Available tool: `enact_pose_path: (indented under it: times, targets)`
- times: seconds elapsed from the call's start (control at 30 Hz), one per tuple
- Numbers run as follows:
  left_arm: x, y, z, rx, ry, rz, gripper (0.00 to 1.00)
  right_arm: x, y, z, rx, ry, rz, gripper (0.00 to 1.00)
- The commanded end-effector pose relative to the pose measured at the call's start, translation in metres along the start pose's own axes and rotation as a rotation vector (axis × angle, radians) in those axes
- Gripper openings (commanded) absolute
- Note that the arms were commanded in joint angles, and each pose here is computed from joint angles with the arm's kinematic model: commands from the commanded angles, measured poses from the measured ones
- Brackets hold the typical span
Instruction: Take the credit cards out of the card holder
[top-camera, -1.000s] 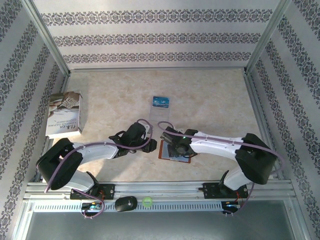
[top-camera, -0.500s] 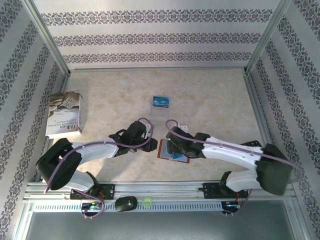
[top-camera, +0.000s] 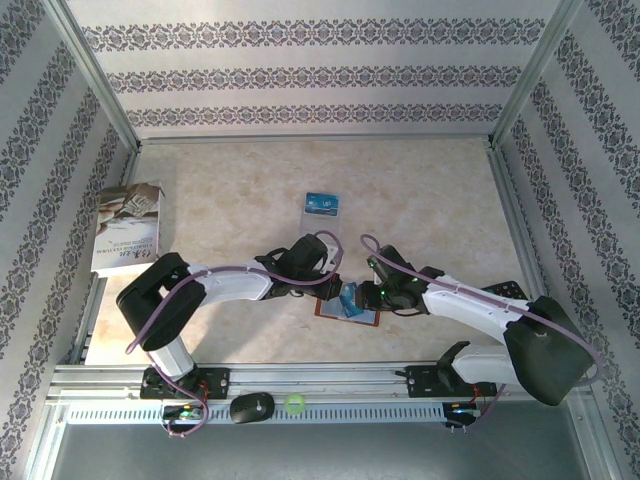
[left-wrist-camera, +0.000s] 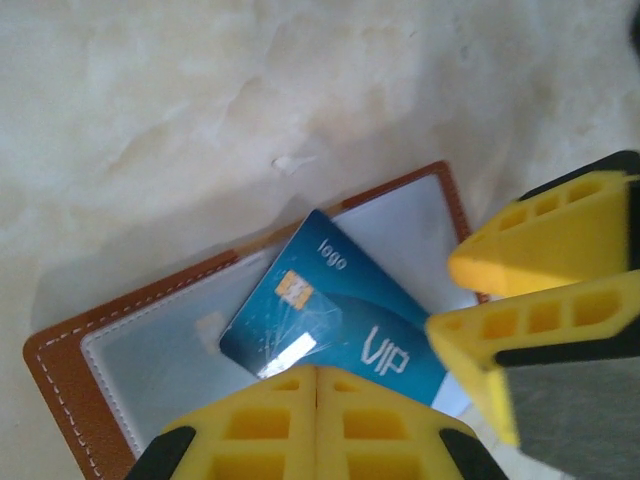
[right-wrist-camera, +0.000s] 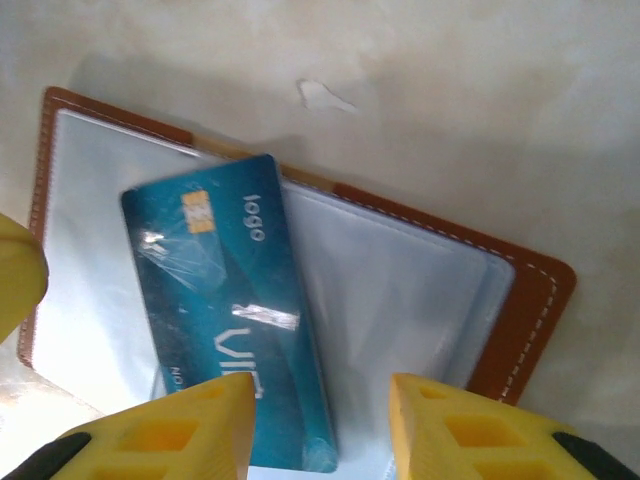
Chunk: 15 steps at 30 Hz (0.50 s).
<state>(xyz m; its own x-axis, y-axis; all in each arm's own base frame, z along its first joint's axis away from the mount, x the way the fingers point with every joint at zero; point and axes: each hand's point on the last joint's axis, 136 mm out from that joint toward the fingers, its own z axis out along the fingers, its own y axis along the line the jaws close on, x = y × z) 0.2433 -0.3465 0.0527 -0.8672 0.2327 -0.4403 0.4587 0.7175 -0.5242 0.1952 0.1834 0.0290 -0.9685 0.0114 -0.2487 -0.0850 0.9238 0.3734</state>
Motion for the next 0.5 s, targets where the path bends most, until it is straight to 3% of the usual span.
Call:
enact_pose_path:
  times: [0.0, 0.47]
  targets:
    - [0.008, -0.003, 0.005, 0.004, 0.05, 0.011, 0.01, -0.003, 0.009, 0.001, -0.066, -0.006, -0.018, 0.4]
    - [0.023, 0.016, 0.016, -0.062, 0.101, -0.006, 0.0, -0.013, 0.007, 0.005, -0.084, -0.007, 0.002, 0.37]
